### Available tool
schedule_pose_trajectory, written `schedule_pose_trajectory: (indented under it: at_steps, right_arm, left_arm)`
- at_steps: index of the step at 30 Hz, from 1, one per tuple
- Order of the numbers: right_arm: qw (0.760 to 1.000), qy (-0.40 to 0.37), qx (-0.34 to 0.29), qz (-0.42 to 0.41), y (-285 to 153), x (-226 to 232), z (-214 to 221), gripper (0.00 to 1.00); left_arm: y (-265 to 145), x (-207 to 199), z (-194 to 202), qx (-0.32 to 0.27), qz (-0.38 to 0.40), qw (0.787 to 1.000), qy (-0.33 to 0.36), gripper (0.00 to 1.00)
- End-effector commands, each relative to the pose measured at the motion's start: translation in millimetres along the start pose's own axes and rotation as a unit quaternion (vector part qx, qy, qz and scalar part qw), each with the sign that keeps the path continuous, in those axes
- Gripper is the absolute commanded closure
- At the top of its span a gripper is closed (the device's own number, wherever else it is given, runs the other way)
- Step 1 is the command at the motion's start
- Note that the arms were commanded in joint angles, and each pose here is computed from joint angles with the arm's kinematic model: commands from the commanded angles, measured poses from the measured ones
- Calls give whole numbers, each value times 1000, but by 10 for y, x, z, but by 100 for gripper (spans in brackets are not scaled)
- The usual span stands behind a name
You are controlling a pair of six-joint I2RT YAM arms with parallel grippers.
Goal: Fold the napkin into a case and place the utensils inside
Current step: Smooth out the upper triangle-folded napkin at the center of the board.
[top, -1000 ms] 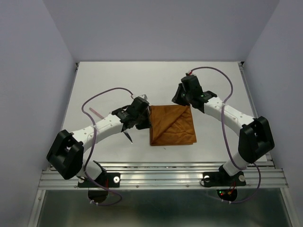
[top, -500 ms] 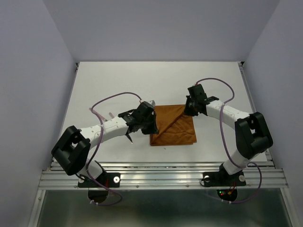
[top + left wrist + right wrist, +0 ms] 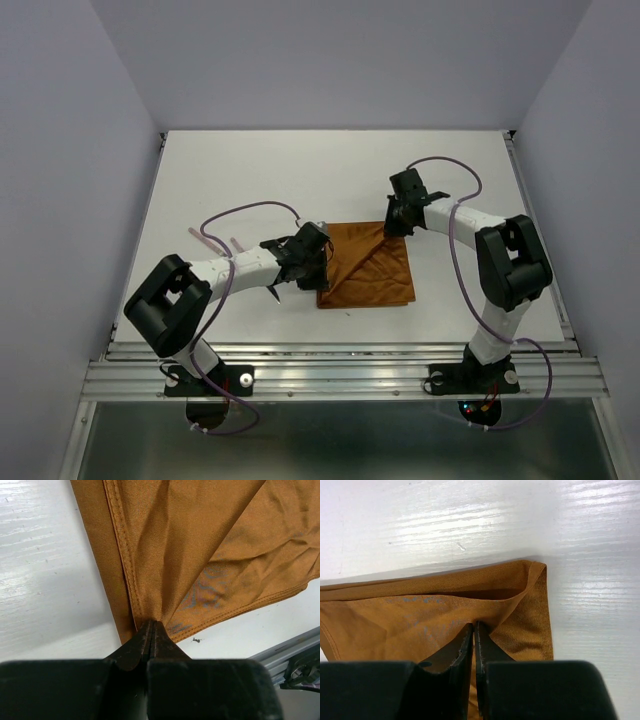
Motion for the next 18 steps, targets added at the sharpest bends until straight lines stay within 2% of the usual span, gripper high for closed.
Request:
schedule_pose_trajectory:
  at_steps: [1, 12, 18]
  right_arm:
    - [1000, -5, -22, 9, -64, -8, -162, 89]
    - [999, -19, -3, 30, 240, -72, -91, 91]
    - [999, -17, -31, 12, -16, 1, -234, 91]
  left_arm:
    - [3, 36, -33, -13, -11, 1000, 13, 100]
    - [-80, -1, -87, -25, -5, 1000, 16, 100]
    - [-157, -49, -141, -33, 1, 999, 22, 100]
Point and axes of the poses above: each gripper's point midway between its finger pads, its own y axis out along the fingers, its own x axis along the line the jaws close on, z = x × y, the point moved 1 cm from there along -y, back along the fingers, and after that the axes turned 1 degree about y, right-handed, at the moved point
